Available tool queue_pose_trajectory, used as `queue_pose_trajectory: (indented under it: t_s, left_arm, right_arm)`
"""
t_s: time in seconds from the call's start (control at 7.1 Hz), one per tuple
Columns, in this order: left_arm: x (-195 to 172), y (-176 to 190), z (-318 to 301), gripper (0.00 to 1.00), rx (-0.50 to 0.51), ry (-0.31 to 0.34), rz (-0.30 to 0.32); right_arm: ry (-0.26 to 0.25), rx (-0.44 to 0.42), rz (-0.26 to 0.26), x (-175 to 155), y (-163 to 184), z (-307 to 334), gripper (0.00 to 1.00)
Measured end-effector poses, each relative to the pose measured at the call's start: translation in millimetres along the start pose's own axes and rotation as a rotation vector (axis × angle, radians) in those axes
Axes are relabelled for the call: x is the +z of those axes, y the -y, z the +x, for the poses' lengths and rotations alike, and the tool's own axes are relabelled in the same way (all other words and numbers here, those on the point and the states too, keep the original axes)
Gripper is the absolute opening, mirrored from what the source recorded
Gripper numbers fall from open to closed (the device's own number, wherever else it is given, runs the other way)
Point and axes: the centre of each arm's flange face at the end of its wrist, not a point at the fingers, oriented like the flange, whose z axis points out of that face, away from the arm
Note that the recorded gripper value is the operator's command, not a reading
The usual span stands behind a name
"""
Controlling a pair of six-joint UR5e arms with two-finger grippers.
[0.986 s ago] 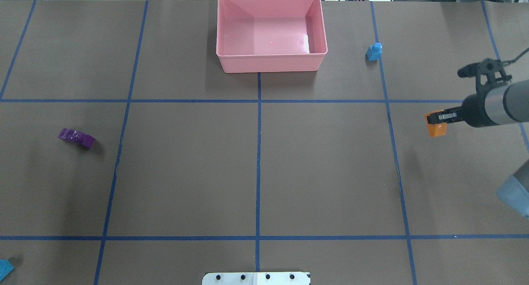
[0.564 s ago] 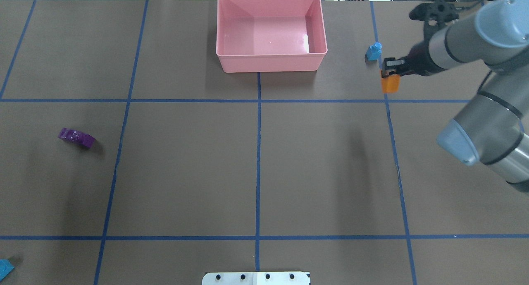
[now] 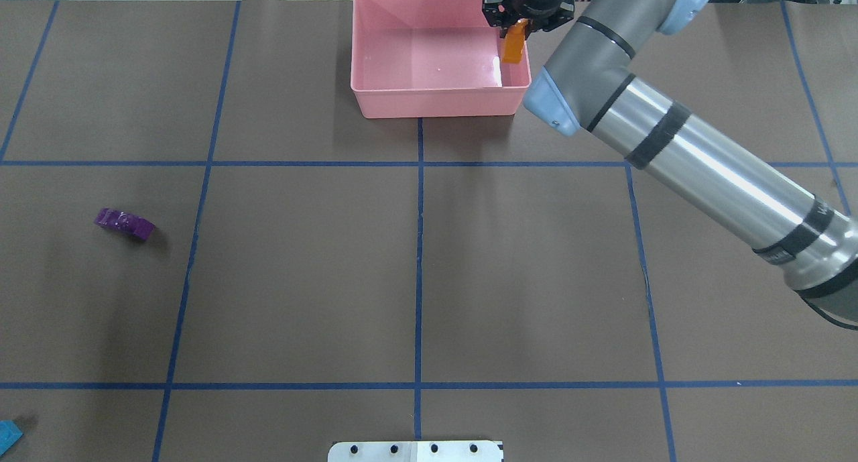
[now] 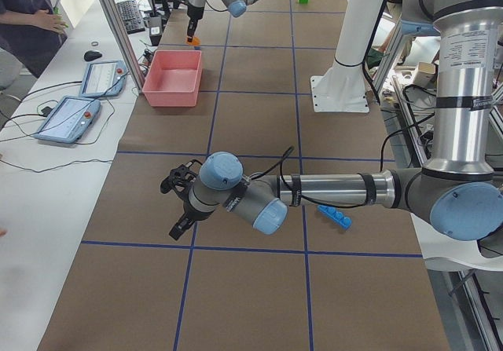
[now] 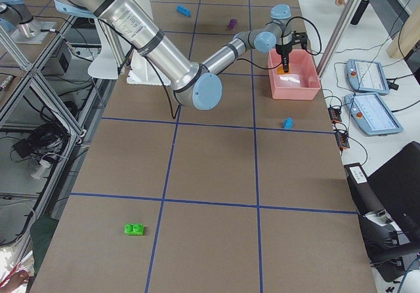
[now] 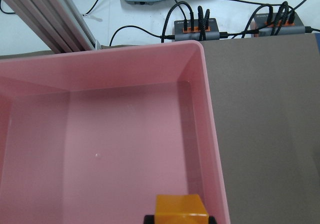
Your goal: Put all blocks into box
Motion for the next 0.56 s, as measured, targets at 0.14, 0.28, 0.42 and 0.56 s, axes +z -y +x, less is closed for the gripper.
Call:
queue_pose_trajectory:
  t_s: [0.14, 0.28, 0.42, 0.56]
  left_arm:
    - [0, 0, 0, 1.0, 0.0, 0.0, 0.0]
    - [0, 0, 0, 1.0, 0.0, 0.0, 0.0]
    - [0, 0, 0, 1.0, 0.0, 0.0, 0.0]
    - [0, 0, 0, 1.0, -0.001, 0.0, 0.0]
  right_arm:
    - [-0.024, 0.001, 0.015, 21, 11, -18, 0.0]
    - [-0.051, 0.001, 0.029, 44, 21, -33, 0.0]
    - [-0.075, 0.001, 0.037, 61, 27, -42, 0.67]
    - [-0.094, 0.0, 0.043, 72, 28, -45, 0.99]
